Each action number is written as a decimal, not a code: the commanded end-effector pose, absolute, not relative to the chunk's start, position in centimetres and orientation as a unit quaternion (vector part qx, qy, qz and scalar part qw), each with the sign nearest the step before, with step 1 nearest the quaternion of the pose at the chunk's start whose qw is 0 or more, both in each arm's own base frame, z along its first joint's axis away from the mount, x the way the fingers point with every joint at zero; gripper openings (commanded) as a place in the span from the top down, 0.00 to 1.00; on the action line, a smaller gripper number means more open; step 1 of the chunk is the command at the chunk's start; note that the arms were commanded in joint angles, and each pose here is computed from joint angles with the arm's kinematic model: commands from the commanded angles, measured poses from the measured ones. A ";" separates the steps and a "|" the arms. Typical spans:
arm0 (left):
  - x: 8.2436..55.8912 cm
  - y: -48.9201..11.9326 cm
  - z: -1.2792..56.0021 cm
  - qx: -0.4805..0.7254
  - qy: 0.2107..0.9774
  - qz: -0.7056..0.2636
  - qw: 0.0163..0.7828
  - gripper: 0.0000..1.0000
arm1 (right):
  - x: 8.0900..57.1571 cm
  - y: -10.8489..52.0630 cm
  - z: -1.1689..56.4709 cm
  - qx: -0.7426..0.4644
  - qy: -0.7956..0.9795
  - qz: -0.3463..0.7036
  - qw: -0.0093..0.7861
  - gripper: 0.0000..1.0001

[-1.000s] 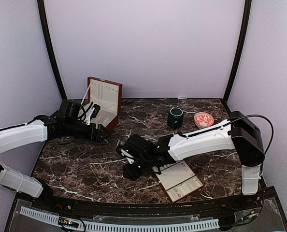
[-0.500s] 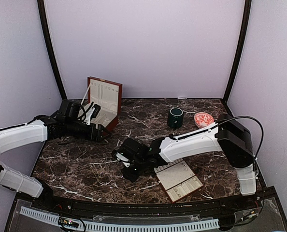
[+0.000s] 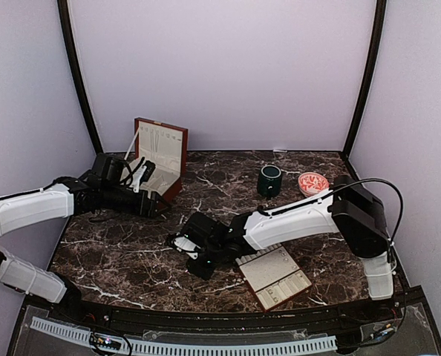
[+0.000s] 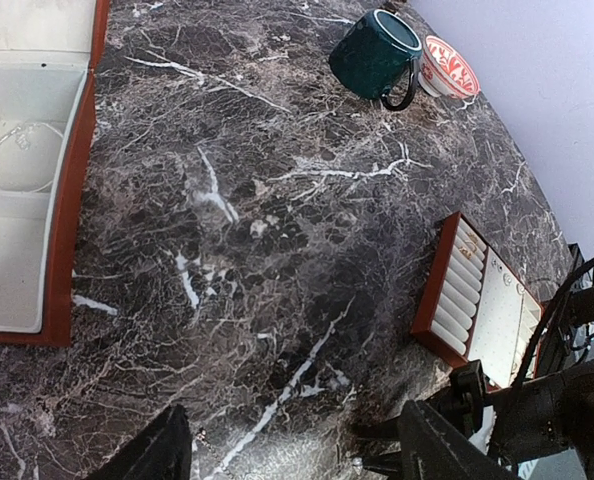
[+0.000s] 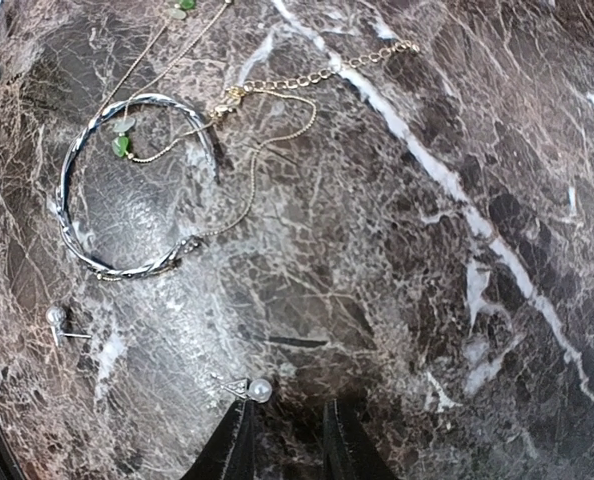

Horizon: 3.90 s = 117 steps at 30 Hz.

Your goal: Organize the mixed jewelry

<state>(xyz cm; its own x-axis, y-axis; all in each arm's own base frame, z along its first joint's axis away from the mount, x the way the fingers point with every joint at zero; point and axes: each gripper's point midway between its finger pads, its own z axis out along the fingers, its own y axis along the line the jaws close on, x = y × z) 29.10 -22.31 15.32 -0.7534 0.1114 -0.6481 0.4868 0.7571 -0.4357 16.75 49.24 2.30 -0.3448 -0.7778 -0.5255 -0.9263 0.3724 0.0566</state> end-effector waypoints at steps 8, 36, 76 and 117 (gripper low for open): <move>29.3 -22.6 15.6 0.179 0.882 -0.308 0.309 0.26 | 15.8 50.5 1.3 -0.599 0.745 0.194 0.222 0.75; 29.1 -23.1 15.1 0.181 0.880 -0.323 0.296 0.26 | 16.5 50.7 2.3 -0.606 0.719 0.204 0.272 0.96; 21.2 -34.5 12.4 0.298 0.796 -0.513 0.118 0.58 | 21.8 43.4 14.0 -0.385 0.769 0.299 0.414 1.00; 20.7 -35.0 13.3 0.306 0.777 -0.536 0.123 1.00 | 20.1 44.0 15.9 -0.399 0.747 0.347 0.402 0.93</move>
